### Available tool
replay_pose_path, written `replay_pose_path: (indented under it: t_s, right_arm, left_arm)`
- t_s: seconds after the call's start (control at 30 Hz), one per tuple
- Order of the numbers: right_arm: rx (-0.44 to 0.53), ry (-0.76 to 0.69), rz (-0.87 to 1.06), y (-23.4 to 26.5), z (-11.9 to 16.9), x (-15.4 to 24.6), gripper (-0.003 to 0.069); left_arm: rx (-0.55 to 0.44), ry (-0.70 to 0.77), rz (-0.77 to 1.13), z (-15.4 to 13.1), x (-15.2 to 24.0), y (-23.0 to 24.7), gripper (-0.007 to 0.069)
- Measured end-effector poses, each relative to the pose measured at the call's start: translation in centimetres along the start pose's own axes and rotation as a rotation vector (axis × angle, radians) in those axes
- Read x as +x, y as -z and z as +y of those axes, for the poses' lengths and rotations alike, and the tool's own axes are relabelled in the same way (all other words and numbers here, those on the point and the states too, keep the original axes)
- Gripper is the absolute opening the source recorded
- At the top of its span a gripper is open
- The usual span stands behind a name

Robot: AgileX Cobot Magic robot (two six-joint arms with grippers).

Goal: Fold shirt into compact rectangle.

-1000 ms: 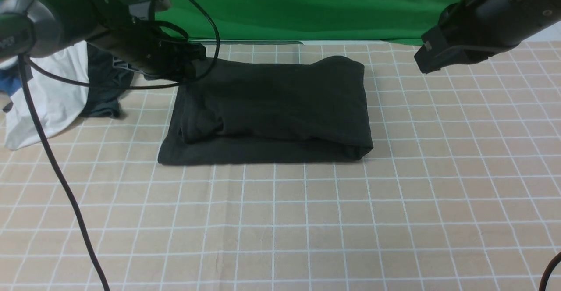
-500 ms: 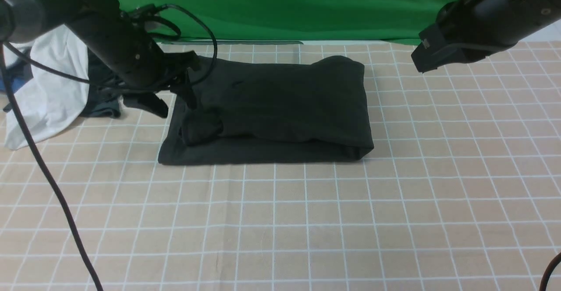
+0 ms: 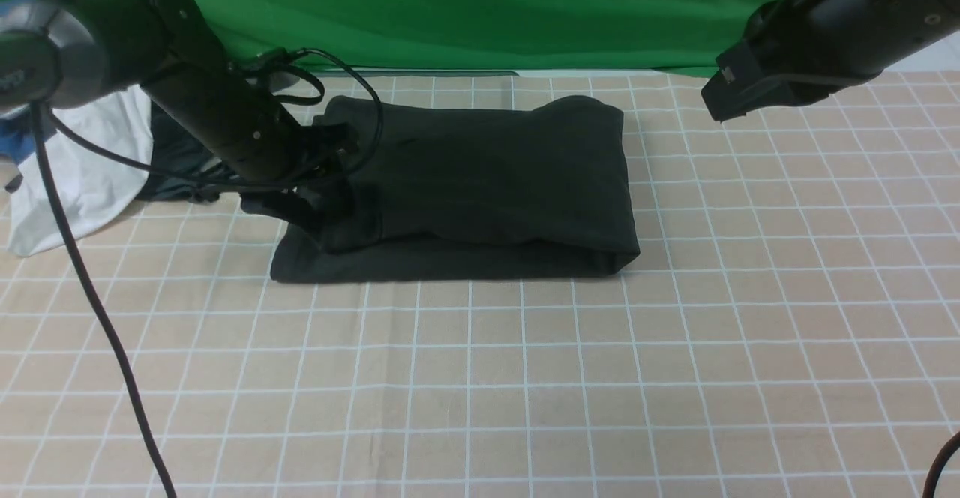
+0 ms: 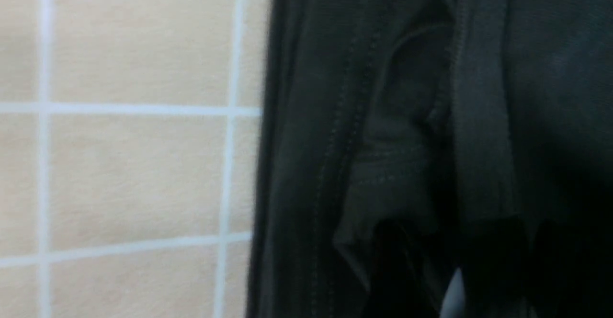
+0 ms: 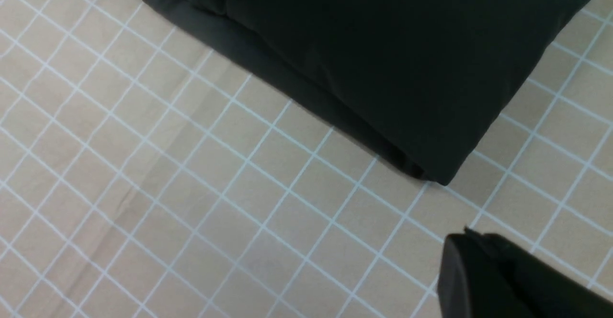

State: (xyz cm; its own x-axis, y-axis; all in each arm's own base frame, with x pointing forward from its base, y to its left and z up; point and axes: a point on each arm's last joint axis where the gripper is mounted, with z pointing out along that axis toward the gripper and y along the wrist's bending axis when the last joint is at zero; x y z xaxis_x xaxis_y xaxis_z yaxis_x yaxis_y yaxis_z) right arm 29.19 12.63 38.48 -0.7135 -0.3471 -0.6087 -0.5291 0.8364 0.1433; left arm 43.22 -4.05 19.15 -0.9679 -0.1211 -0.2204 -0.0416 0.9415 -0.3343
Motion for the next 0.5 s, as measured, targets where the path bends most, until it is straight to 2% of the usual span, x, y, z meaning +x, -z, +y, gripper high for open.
replay_pose_path:
  t_s: [0.17, 0.23, 0.33, 0.37, 0.4, 0.5]
  right_arm:
    - [-0.021, 0.004, -0.01, 0.0, 0.2, -0.1, 0.0034]
    - [-0.032, 0.005, -0.015, 0.0, 0.3, -0.1, 0.0034]
    - [-0.037, 0.009, -0.017, 0.0, 0.3, -0.2, 0.0034]
    - [-0.038, 0.009, -0.018, 0.0, 0.3, -0.2, 0.0034]
    - [-0.04, 0.01, -0.019, 0.0, 0.4, -0.2, 0.0034]
    - [-0.04, 0.012, -0.02, 0.0, 0.4, -0.2, 0.0034]
  left_arm:
    - [0.013, -0.011, 0.031, 0.2, 0.1, -1.2, 0.0366]
    - [0.018, -0.007, 0.05, 0.3, 0.3, -1.4, 0.0335]
    - [0.024, -0.006, 0.08, 0.2, 0.5, -1.3, 0.0214]
    - [0.027, -0.011, 0.096, 0.1, 0.6, -1.1, 0.014]
    - [0.028, -0.017, 0.103, 0.0, 0.6, -1.0, 0.0097]
    - [0.02, -0.05, 0.1, -0.3, 0.3, 0.1, 0.0029]
